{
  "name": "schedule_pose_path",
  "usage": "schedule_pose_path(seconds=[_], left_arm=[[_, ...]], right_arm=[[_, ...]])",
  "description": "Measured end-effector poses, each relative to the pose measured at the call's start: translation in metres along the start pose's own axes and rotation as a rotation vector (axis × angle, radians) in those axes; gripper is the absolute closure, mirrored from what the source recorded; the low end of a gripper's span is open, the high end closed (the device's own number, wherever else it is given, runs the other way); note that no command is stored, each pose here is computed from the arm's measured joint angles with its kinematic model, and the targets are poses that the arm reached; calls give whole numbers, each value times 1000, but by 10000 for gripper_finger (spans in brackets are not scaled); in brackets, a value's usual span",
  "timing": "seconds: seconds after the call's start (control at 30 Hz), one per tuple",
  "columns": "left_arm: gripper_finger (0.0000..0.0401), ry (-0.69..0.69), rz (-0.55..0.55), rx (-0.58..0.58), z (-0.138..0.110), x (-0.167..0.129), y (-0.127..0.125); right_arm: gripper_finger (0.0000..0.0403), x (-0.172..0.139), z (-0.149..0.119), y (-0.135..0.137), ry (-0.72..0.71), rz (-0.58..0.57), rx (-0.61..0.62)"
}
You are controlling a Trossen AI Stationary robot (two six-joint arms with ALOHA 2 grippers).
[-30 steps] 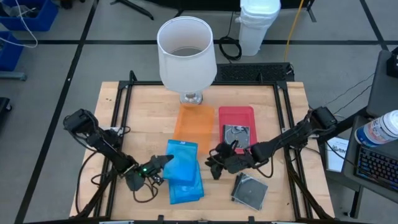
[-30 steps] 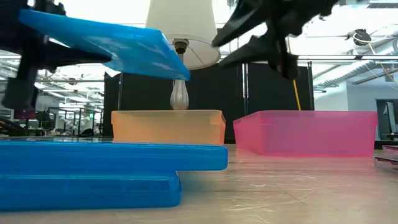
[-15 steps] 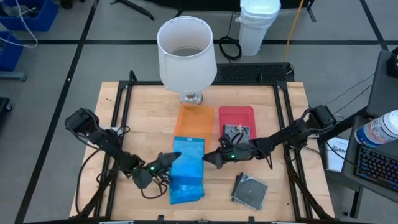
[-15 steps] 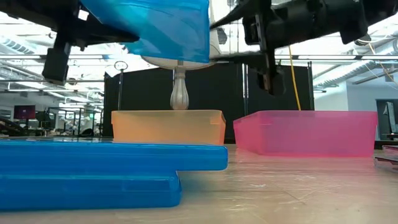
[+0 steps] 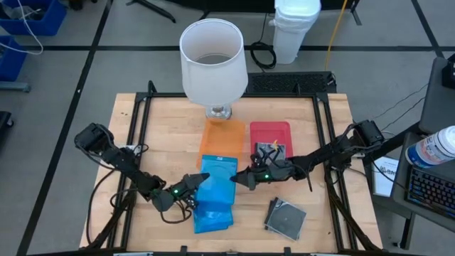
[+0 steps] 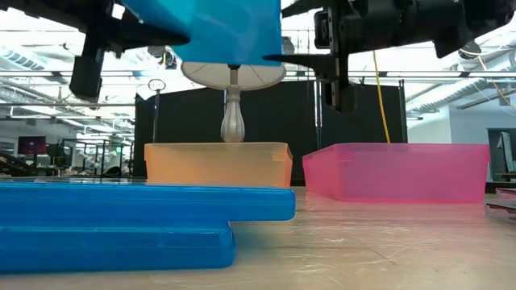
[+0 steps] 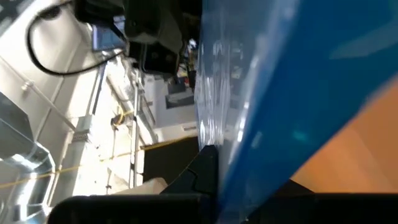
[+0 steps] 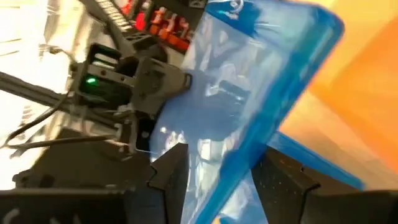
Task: Pick & place jewel cases by type
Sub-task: Put the blue CD case into the orange bin
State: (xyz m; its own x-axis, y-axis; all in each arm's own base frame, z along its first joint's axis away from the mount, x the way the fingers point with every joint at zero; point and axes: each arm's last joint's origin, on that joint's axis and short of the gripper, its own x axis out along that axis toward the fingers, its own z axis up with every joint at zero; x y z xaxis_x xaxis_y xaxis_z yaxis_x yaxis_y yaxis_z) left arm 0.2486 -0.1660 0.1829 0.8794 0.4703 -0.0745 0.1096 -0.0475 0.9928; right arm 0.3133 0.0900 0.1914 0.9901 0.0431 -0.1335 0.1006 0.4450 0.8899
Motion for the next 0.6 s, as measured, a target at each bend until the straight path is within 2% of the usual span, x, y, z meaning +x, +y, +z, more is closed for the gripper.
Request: schedule_pose_path(seconds=[0.3, 0.43, 0.6], left_arm=[[367, -11, 35, -18, -4, 9, 8], [366, -7, 35, -41, -5, 11, 8], [362, 3, 31, -41, -5, 11, 7]], right_arm=[[264, 1, 10, 7, -50, 95, -81], [299, 1, 10, 7, -53, 91, -138], [363, 1, 10, 7, -51, 89, -198]])
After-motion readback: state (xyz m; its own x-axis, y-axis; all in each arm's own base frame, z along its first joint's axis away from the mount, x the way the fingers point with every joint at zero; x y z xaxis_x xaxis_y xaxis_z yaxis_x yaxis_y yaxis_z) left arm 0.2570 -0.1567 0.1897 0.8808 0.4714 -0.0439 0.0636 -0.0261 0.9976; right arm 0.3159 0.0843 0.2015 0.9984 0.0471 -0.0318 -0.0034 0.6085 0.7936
